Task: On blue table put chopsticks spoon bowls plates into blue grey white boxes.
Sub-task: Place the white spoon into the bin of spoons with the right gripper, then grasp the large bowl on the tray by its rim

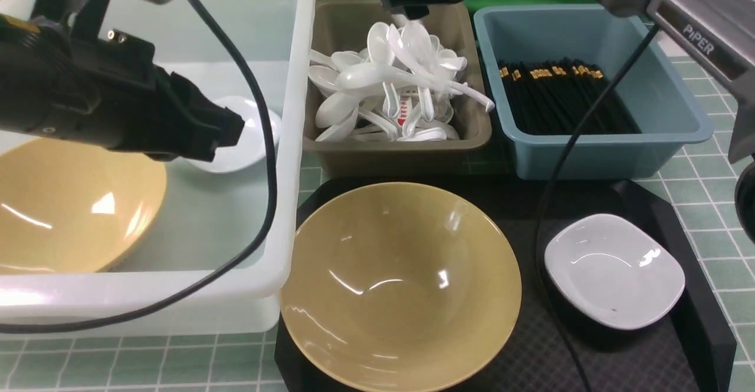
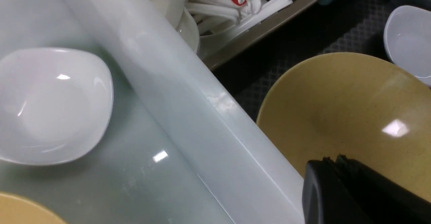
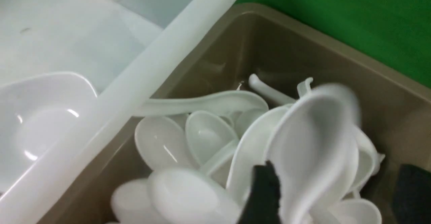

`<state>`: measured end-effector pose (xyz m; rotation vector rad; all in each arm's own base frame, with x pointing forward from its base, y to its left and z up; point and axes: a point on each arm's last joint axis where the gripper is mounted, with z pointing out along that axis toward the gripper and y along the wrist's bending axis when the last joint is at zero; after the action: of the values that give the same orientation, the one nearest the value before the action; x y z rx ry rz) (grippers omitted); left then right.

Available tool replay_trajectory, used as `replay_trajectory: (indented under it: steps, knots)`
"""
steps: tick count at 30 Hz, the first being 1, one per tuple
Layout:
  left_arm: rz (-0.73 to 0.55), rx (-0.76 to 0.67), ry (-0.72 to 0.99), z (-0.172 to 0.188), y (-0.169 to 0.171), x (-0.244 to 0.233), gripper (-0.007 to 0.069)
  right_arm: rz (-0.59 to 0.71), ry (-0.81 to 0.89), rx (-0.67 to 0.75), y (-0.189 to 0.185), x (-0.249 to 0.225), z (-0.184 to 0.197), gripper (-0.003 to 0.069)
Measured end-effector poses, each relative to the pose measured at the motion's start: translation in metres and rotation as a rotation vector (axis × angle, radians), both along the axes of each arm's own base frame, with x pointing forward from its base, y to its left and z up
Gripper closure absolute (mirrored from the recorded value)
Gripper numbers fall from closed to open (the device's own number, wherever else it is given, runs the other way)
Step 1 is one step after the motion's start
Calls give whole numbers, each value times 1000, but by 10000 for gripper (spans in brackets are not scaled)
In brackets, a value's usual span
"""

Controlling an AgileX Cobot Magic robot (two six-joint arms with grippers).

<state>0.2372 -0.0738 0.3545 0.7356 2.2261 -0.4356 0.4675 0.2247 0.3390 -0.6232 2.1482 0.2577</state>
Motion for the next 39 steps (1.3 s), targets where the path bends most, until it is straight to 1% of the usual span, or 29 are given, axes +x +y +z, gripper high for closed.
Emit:
replay_trajectory:
  steps: [1,2,3,6,7,8,9,10,11,12,13,14,16,18,21,22,23,24,25,27,31,34,36,37,38,39]
  knots:
    - [-8,-3,-4,0,-1,0,638,4,23,-12,-1,-3,3,71]
    - [-34,4,-11,1,-5,1,638,11,53,-28,-4,-9,14,35]
    - [-53,12,-16,2,-9,2,638,16,71,-40,-6,-14,20,20]
    - [-139,63,-11,5,-30,14,638,40,122,-82,-14,-33,44,16]
    - [-146,69,-12,6,-32,15,638,40,123,-83,-14,-34,45,17]
    - [-182,109,9,6,-50,25,638,42,116,-83,-18,-43,58,34]
    - [-202,140,18,4,-59,30,638,44,105,-81,-22,-49,68,53]
    - [-206,146,22,4,-62,33,638,45,100,-79,-22,-51,70,53]
    - [-212,173,32,2,-68,37,635,46,99,-79,-23,-54,73,69]
    - [-217,229,68,-5,-84,49,622,50,91,-78,-28,-67,86,103]
    - [-228,285,89,-11,-94,56,604,57,93,-85,-31,-75,90,122]
    - [-226,292,101,-14,-97,59,601,59,96,-89,-32,-78,92,125]
    - [-242,368,140,-29,-112,70,548,74,120,-112,-40,-98,97,168]
    - [-260,425,174,-46,-126,79,460,89,140,-137,-49,-118,99,190]
    - [-263,453,216,-68,-140,94,332,107,199,-178,-61,-144,90,221]
    - [-256,457,232,-79,-145,102,266,113,227,-196,-65,-151,84,229]
    - [-254,457,236,-82,-146,104,249,116,233,-201,-66,-154,82,232]
    - [-242,461,251,-93,-152,115,185,126,260,-222,-72,-166,75,240]
    - [-240,466,256,-99,-155,119,155,128,273,-227,-75,-172,72,244]
    - [-242,474,267,-108,-159,126,129,130,287,-233,-79,-181,69,249]
    - [-275,508,285,-126,-162,132,126,130,287,-234,-84,-191,70,252]
    - [-285,525,310,-136,-163,134,142,131,279,-232,-85,-195,73,252]
    - [-288,525,328,-139,-163,133,183,131,275,-231,-86,-196,74,252]
    - [-289,523,332,-139,-163,133,188,132,275,-231,-86,-196,74,252]
    - [-290,520,342,-139,-163,132,218,134,274,-232,-86,-196,74,252]
    - [-293,509,362,-139,-164,130,275,139,269,-236,-86,-196,75,255]
